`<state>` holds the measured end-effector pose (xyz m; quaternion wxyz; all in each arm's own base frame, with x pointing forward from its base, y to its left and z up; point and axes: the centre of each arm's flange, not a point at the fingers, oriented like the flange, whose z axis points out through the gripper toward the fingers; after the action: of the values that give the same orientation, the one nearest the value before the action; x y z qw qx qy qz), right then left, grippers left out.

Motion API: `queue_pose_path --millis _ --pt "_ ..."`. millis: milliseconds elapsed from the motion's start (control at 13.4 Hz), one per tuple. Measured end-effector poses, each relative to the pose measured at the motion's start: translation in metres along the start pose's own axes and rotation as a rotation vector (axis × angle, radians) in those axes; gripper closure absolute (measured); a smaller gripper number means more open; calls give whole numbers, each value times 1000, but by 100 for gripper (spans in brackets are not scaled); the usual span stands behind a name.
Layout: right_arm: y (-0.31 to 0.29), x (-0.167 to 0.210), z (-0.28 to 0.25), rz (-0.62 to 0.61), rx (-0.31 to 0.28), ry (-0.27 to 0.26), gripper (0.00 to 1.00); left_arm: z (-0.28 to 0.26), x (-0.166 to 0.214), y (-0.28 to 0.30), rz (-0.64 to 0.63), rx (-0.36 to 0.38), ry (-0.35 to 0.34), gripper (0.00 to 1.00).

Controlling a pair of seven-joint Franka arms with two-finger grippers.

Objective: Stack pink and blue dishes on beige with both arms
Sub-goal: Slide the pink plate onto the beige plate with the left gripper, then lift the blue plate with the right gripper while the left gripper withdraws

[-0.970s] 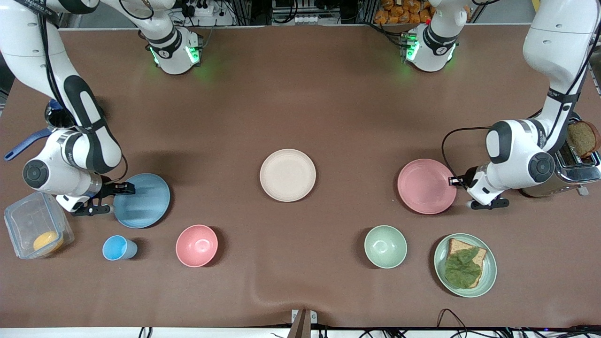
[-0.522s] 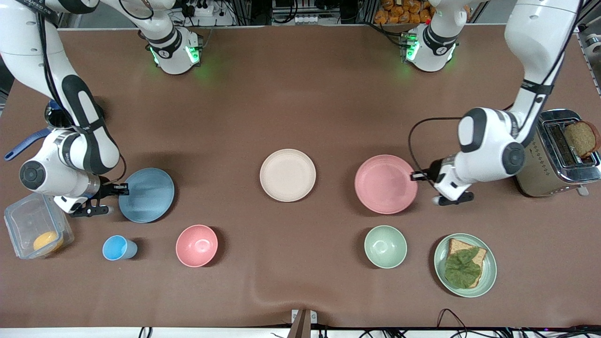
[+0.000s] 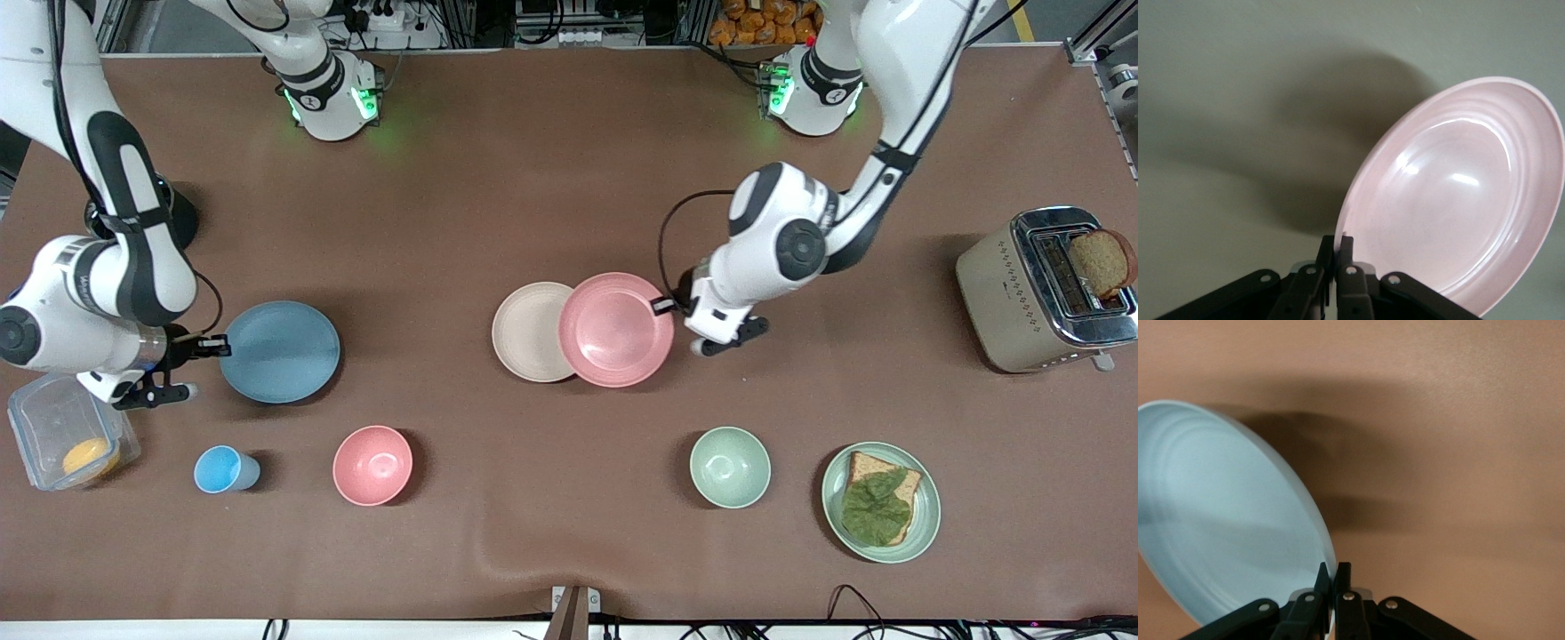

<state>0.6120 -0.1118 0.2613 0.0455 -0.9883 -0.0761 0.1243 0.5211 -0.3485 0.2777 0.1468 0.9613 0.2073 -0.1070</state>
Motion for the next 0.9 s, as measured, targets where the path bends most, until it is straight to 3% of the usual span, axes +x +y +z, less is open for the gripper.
queue_pose_path --millis 224,597,896 --pt "-9 -4 -26 -15 56 -39 95 35 -27 21 2 -28 9 95" --pt "-32 -17 -32 0 247 -115 95 68 -50 35 78 -39 49 95" --pt "-41 -17 -30 -6 276 -131 95 86 -50 42 104 -48 63 95"
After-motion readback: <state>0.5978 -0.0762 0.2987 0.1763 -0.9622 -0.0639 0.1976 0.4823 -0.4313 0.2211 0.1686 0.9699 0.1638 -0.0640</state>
